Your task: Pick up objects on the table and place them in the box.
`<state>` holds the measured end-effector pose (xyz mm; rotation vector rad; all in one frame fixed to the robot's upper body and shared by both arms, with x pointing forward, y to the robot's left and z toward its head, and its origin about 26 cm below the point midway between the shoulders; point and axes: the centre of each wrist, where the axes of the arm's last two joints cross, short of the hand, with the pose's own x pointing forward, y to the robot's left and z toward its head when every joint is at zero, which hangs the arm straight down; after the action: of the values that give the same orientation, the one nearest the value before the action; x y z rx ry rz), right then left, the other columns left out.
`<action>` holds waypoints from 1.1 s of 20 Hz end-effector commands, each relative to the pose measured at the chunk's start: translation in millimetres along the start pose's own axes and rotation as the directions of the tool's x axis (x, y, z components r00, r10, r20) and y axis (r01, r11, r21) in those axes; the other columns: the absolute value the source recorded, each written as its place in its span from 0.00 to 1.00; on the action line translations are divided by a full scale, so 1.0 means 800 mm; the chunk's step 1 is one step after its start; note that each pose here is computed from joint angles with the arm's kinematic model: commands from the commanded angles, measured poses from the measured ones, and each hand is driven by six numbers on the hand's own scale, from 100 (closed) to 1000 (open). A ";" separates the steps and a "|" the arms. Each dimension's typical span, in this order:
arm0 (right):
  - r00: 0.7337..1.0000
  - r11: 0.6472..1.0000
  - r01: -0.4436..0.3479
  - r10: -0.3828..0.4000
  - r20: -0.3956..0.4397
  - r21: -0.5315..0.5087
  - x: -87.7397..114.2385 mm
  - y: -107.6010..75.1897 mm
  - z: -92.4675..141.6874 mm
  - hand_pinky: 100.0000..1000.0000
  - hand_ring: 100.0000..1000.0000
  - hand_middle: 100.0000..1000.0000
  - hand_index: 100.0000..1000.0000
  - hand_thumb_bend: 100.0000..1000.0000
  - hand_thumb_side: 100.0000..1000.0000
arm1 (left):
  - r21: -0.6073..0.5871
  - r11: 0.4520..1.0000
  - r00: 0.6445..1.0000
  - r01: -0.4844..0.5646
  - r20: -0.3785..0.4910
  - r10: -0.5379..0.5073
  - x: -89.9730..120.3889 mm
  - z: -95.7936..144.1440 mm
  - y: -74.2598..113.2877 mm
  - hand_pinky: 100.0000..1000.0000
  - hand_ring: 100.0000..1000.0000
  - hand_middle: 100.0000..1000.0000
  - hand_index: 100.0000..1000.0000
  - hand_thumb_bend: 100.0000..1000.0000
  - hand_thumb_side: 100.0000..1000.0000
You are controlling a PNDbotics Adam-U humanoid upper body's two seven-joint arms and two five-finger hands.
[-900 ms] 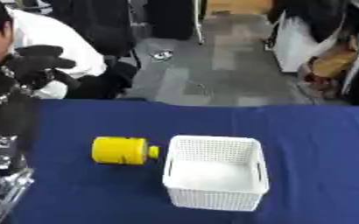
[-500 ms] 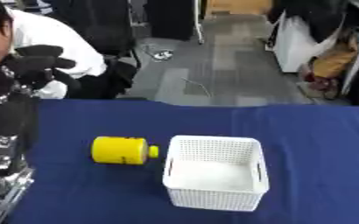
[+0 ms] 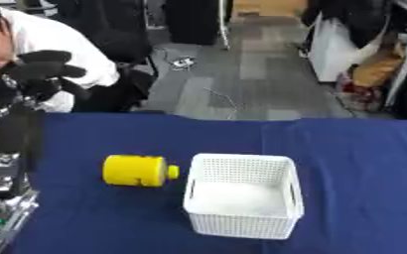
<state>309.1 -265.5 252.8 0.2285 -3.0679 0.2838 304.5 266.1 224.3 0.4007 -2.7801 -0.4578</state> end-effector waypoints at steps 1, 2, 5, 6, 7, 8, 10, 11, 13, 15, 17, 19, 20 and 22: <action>0.999 1.000 -0.023 0.023 0.026 -0.007 0.006 -0.007 -0.008 0.23 0.32 0.42 0.53 0.14 0.87 | -0.090 0.993 0.997 0.079 -0.015 -0.081 0.005 -0.011 0.016 0.43 0.64 0.75 0.81 0.27 0.89; 0.999 1.000 -0.028 0.028 0.027 -0.014 0.006 -0.008 -0.008 0.23 0.32 0.42 0.53 0.14 0.87 | -0.144 0.983 0.993 0.111 -0.021 -0.115 0.006 -0.015 0.022 0.42 0.64 0.75 0.81 0.24 0.89; 0.999 0.999 -0.036 0.037 0.022 -0.017 0.007 -0.009 -0.006 0.23 0.32 0.42 0.53 0.14 0.86 | -0.268 0.944 0.979 0.191 -0.015 -0.202 0.009 -0.031 0.037 0.39 0.62 0.74 0.81 0.27 0.89; 0.999 0.999 -0.039 0.039 0.019 -0.015 0.007 -0.009 -0.005 0.23 0.32 0.42 0.53 0.14 0.86 | -0.312 0.924 0.972 0.219 -0.008 -0.233 0.010 -0.037 0.043 0.38 0.61 0.74 0.80 0.27 0.89; 0.999 0.999 -0.040 0.040 0.016 -0.014 0.007 -0.009 -0.005 0.23 0.32 0.42 0.53 0.14 0.86 | -0.347 0.906 0.966 0.241 -0.004 -0.259 0.011 -0.042 0.047 0.36 0.61 0.74 0.81 0.27 0.89; 0.999 0.999 -0.042 0.042 0.013 -0.011 0.007 -0.009 -0.005 0.23 0.32 0.42 0.53 0.14 0.86 | -0.387 0.883 0.958 0.264 -0.001 -0.287 0.013 -0.046 0.051 0.34 0.60 0.74 0.81 0.27 0.89; 0.999 0.999 -0.042 0.042 0.005 -0.006 0.007 -0.009 -0.003 0.23 0.32 0.42 0.53 0.14 0.86 | -0.463 0.834 0.941 0.301 0.001 -0.339 0.016 -0.053 0.057 0.34 0.60 0.75 0.81 0.29 0.90; 0.999 0.999 -0.040 0.040 -0.001 -0.004 0.007 -0.008 -0.003 0.23 0.32 0.42 0.53 0.14 0.86 | -0.507 0.800 0.929 0.320 0.001 -0.371 0.017 -0.058 0.060 0.35 0.61 0.75 0.81 0.30 0.91; 0.999 0.999 -0.038 0.038 -0.007 -0.001 0.007 -0.008 -0.002 0.23 0.32 0.42 0.53 0.14 0.86 | -0.590 0.725 0.900 0.356 0.008 -0.435 0.019 -0.068 0.066 0.36 0.62 0.76 0.81 0.31 0.91; 0.999 0.999 -0.050 0.050 -0.006 0.007 0.008 -0.010 -0.002 0.23 0.32 0.42 0.53 0.14 0.87 | -0.660 0.637 0.865 0.398 0.039 -0.500 0.018 -0.077 0.071 0.42 0.64 0.77 0.82 0.33 0.90; 0.999 0.999 -0.054 0.054 -0.009 0.007 0.008 -0.010 -0.001 0.23 0.32 0.42 0.53 0.14 0.86 | -0.721 0.533 0.820 0.442 0.083 -0.567 0.012 -0.086 0.076 0.50 0.68 0.79 0.84 0.38 0.90; 0.998 0.999 -0.054 0.054 -0.013 0.006 0.008 -0.010 -0.001 0.23 0.32 0.42 0.53 0.14 0.86 | -0.774 0.428 0.778 0.467 0.129 -0.615 0.005 -0.094 0.079 0.52 0.68 0.79 0.85 0.42 0.90; 0.998 0.999 -0.054 0.054 -0.014 0.005 0.008 -0.009 0.000 0.23 0.32 0.42 0.53 0.14 0.86 | -0.798 0.377 0.759 0.470 0.147 -0.634 0.000 -0.097 0.080 0.56 0.69 0.78 0.88 0.46 0.91; 0.998 0.999 -0.052 0.052 -0.016 0.006 0.007 -0.009 0.000 0.23 0.32 0.42 0.53 0.14 0.87 | -0.861 0.264 0.725 0.435 0.162 -0.670 -0.013 -0.102 0.083 0.57 0.69 0.78 0.88 0.51 0.89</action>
<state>307.6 -271.7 247.2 0.1540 -3.0424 0.2591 324.9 301.0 310.0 1.0221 -1.7815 -1.6884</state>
